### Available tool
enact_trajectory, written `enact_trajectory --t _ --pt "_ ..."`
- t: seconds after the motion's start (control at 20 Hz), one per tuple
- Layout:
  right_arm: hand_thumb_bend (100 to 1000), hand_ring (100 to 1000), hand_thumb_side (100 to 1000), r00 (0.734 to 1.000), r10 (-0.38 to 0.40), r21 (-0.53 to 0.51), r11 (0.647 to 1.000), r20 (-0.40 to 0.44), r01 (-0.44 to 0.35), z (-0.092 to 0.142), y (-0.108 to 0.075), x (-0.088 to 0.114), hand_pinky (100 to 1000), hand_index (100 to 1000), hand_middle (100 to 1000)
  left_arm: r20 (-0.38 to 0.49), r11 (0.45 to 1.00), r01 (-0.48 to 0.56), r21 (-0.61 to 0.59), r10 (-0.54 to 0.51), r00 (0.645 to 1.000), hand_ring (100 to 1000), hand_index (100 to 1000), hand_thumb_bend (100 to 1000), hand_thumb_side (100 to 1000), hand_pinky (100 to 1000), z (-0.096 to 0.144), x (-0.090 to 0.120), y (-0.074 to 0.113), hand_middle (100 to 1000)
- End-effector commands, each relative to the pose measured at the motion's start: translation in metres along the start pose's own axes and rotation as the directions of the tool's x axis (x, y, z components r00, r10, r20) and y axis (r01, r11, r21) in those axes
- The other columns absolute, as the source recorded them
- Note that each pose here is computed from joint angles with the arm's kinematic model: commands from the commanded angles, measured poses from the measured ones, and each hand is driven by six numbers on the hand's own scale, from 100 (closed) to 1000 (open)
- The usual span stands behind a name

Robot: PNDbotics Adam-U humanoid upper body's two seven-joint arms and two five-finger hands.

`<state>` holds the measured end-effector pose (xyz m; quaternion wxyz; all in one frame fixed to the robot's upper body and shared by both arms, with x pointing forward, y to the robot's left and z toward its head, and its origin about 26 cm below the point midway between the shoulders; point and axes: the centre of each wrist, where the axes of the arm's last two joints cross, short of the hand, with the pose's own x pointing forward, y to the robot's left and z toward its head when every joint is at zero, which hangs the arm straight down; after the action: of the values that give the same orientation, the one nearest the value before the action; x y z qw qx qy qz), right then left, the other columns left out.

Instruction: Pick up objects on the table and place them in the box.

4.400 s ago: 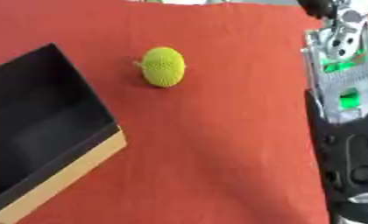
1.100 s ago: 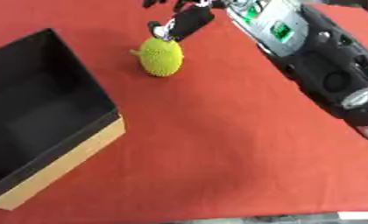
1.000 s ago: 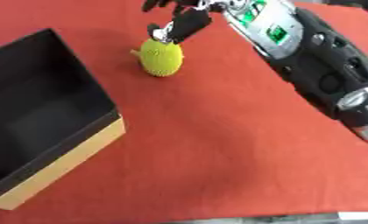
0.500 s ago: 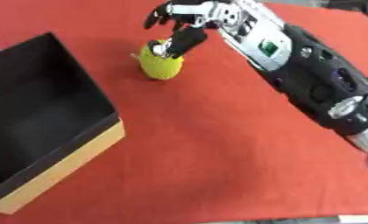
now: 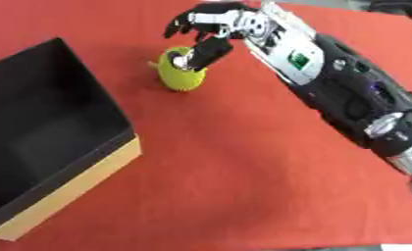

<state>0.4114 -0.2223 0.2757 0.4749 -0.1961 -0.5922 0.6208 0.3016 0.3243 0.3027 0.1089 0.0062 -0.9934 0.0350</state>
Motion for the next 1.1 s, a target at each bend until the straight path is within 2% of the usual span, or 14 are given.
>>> enact_trajectory --t 0.05,0.2,0.45,0.65,0.9,1.1 --pt "131 1000 372 0.999 0.027 -0.011 1.0 -0.02 -0.028 0.003 -0.006 -0.002 893 928 948 0.034 1.0 -0.009 -0.023 0.009 0.999 686 723 100 279 624 -0.007 0.006 -0.003 600" --pt "247 1000 266 0.998 0.045 0.012 0.999 -0.035 -0.045 0.002 -0.003 -0.004 903 939 944 0.032 1.0 -0.01 -0.023 0.011 0.999 686 723 100 281 624 -0.007 0.006 -0.003 599" --pt "270 1000 277 0.997 0.064 0.03 0.998 -0.047 -0.063 0.003 -0.003 -0.006 909 952 940 0.029 1.0 -0.013 -0.027 0.014 0.999 686 723 100 282 624 -0.007 0.006 -0.003 599" --pt "364 1000 267 0.993 0.084 0.038 0.996 -0.084 -0.081 -0.002 0.001 -0.011 911 963 938 0.028 0.999 -0.018 -0.029 0.019 0.999 687 723 100 282 624 -0.007 0.006 -0.004 599" --pt "419 1000 245 0.984 0.118 0.058 0.992 -0.13 -0.111 -0.012 0.008 -0.021 904 966 925 0.023 0.999 -0.024 -0.035 0.025 0.999 687 723 100 290 624 -0.007 0.005 -0.005 599" --pt "470 1000 225 0.975 0.147 0.034 0.989 -0.166 -0.143 -0.018 0.011 -0.026 895 961 909 0.023 0.999 -0.029 -0.037 0.03 0.999 687 722 100 290 624 -0.007 0.005 -0.006 599"
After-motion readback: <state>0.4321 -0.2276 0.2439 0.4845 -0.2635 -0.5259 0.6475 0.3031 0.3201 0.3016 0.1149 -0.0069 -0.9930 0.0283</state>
